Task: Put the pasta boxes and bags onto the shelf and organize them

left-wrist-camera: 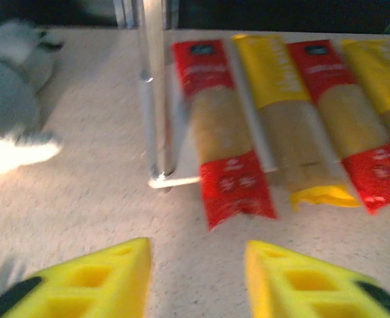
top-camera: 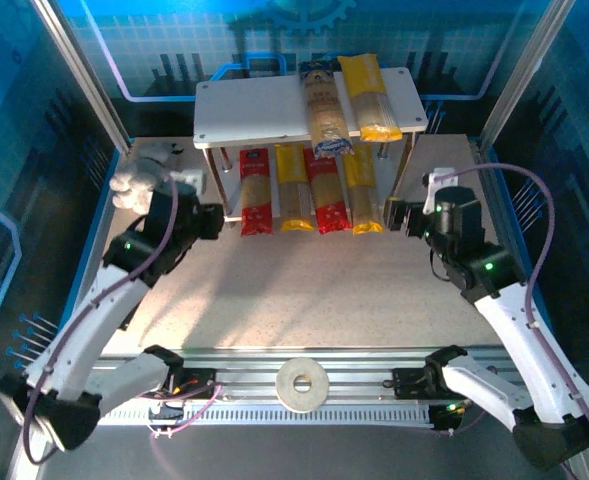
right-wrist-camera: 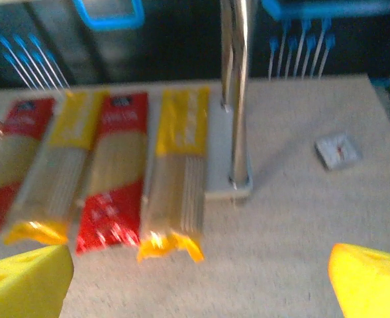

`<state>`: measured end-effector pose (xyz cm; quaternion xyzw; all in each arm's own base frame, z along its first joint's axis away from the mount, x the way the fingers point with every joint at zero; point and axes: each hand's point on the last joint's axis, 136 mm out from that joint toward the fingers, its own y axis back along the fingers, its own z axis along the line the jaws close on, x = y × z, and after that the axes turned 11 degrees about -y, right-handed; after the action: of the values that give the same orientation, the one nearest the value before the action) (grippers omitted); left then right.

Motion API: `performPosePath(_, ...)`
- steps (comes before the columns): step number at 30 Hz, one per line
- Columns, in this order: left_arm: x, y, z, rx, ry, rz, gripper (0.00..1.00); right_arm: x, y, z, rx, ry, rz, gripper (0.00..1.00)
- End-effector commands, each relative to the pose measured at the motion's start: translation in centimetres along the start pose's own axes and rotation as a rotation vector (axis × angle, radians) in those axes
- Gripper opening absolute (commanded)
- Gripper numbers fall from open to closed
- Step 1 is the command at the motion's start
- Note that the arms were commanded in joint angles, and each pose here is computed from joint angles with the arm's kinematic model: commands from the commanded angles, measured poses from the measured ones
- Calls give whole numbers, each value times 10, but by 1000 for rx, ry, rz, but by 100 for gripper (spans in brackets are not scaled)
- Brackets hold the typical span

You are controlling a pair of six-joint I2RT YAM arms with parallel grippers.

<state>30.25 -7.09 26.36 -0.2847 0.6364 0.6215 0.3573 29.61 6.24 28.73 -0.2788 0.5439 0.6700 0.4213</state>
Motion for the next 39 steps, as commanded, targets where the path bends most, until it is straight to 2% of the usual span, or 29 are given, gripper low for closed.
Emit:
performPosePath(1,7,-1,20,-41,81,-111,96,41,-14,-37,118,-77,70,100)
performPosePath(3,15,-4,32,-83,105,-131,99,55,-21,-52,154,-113,75,100)
performPosePath(9,36,-17,80,-359,182,-147,99,65,-34,-91,234,-204,45,100)
performPosePath(13,52,-48,85,-405,82,-202,99,67,-47,-111,289,-229,53,100)
performPosePath(15,58,-61,87,-431,42,-268,99,69,-54,-117,309,-236,61,100)
performPosePath(20,76,-77,97,-465,33,-326,99,78,-69,-119,317,-237,91,100)
performPosePath(24,77,-93,94,-420,-7,-384,100,80,-79,-123,331,-227,78,100)
performPosePath(27,75,-117,86,-355,-28,-388,99,81,-86,-125,343,-220,87,100)
performPosePath(31,75,-153,67,-253,-118,-318,99,80,-97,-121,320,-213,83,100)
performPosePath(32,72,-157,66,-250,-129,-337,99,78,-100,-118,306,-203,69,100)
performPosePath(33,77,-157,70,-244,-102,-311,99,77,-105,-116,289,-185,50,100)
performPosePath(34,83,-157,67,-172,-82,-309,99,77,-108,-113,276,-167,29,100)
performPosePath(36,82,-159,60,-79,-93,-406,99,75,-114,-110,255,-129,-22,100)
performPosePath(38,91,-160,55,-24,-83,-333,99,73,-119,-108,241,-93,-75,100)
performPosePath(39,87,-162,52,-4,-100,-341,99,70,-121,-108,239,-79,-95,100)
